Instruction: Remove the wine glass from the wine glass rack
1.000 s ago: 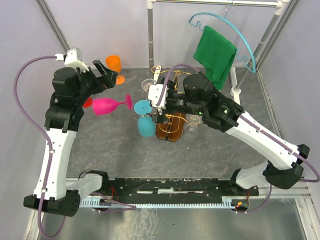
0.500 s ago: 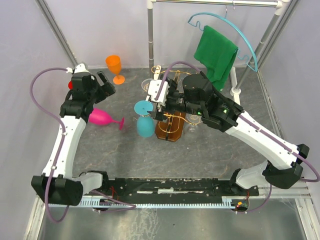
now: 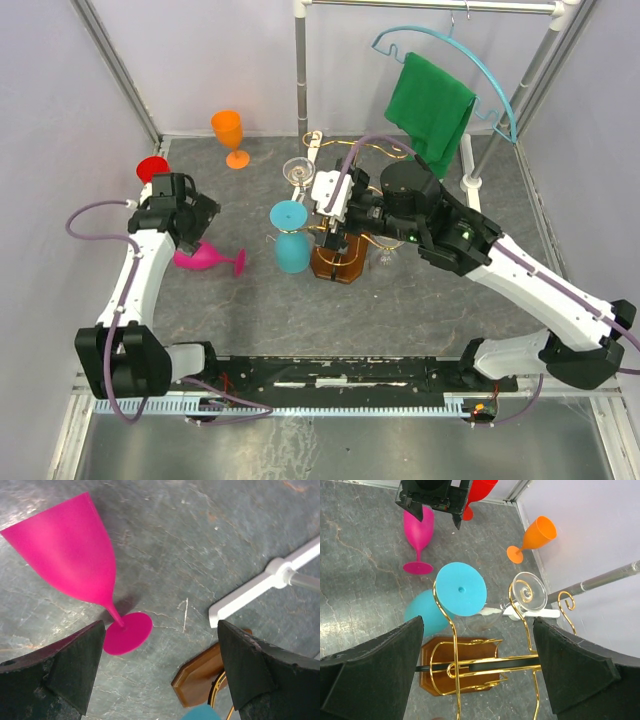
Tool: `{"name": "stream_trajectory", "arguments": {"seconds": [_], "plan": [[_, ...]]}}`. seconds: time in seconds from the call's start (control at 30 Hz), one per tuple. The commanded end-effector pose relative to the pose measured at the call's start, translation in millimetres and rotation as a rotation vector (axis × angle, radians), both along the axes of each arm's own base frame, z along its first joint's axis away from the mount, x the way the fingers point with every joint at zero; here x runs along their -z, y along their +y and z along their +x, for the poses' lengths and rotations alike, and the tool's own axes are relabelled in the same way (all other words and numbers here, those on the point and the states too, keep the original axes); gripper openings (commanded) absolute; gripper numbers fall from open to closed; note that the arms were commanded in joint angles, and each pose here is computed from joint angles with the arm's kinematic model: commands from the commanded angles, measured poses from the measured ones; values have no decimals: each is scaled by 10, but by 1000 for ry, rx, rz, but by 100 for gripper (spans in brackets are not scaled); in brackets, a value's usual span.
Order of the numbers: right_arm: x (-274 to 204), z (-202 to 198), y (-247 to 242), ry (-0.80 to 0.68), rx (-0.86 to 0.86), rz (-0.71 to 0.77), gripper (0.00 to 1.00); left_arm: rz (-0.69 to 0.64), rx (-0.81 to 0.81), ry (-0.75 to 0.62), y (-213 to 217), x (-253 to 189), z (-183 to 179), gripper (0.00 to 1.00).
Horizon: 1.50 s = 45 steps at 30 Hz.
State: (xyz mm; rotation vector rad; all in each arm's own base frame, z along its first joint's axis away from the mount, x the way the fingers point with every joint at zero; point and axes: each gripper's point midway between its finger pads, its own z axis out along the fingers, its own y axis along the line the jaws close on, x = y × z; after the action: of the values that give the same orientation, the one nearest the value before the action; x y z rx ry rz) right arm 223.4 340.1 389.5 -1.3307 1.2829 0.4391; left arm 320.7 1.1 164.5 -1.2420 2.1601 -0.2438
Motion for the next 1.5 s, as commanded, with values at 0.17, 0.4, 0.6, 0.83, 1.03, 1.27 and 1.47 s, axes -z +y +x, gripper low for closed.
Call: {"name": "stream_trajectory", "arguments": {"seconds": [0.17,0.4,0.6,0.83,1.03,1.27,1.47], "plan": [[-267,-104,-189,-52,19,102,98,11,-293,205,369,490,-372,99],[-273,-95,-272,-70,44,103,99,76,-418,311,528,618,-854,99],[-251,-108,-289,-68,46,111,99,68,-417,380,654,914,-936,99],[-240,-80,-375,-87,80,103,99,1,-352,451,618,1249,-968,96],[-223,-40,-347,-91,88,100,100,30,-282,358,640,1116,-877,69],[-208,-4,-337,-79,105,104,100,155,-212,-32,780,178,-506,47],[-192,83,-325,12,166,111,95,217,-35,-315,631,-597,-110,34]]}}
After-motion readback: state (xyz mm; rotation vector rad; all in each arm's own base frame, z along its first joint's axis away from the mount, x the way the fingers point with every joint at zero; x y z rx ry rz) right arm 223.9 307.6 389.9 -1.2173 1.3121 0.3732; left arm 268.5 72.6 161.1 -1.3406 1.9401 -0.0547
